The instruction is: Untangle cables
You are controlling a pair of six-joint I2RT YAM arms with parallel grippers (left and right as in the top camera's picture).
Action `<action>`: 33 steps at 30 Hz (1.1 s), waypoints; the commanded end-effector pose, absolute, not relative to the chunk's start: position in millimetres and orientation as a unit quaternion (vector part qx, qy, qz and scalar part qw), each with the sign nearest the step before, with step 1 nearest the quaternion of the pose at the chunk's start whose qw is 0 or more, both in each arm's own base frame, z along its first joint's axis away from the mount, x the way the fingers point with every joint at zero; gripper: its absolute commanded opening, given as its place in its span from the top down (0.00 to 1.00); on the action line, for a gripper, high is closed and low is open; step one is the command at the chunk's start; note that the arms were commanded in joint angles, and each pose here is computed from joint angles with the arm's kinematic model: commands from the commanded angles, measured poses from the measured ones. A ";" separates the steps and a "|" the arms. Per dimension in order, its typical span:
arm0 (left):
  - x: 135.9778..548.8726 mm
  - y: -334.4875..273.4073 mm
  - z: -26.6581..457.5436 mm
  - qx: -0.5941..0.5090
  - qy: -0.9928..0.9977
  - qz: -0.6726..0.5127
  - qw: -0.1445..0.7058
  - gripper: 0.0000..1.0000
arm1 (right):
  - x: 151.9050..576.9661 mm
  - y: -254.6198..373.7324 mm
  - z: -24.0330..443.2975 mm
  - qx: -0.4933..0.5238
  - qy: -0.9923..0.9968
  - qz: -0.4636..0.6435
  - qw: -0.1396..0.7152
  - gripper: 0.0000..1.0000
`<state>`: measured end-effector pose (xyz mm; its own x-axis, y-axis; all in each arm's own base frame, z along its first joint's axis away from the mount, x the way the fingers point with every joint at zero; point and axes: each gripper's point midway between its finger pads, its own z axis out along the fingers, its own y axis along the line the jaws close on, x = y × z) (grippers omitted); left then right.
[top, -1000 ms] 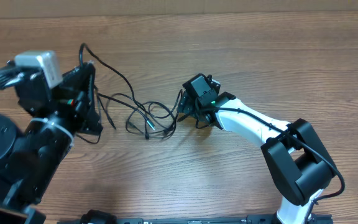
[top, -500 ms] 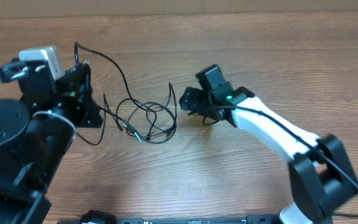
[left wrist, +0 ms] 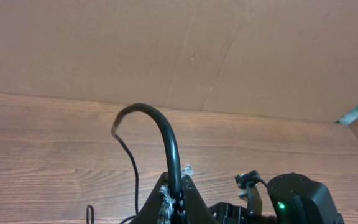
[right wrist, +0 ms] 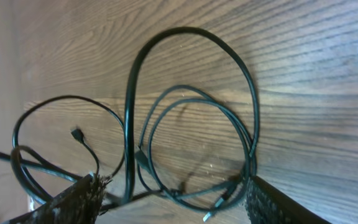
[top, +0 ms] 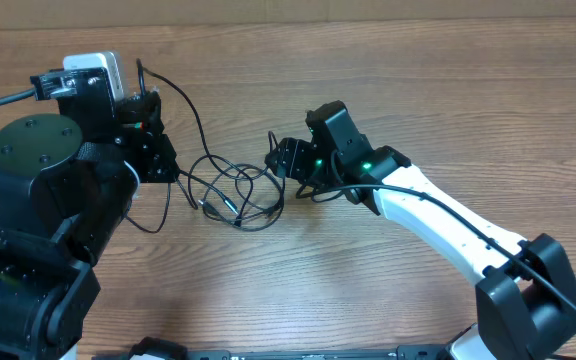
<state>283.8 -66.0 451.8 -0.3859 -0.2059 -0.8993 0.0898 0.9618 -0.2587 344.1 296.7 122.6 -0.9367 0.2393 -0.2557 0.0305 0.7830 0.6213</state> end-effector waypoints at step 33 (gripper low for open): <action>290.8 -100.8 195.7 0.000 0.999 -0.044 0.008 0.82 | 349.8 247.2 58.0 0.145 0.961 0.176 0.155 0.12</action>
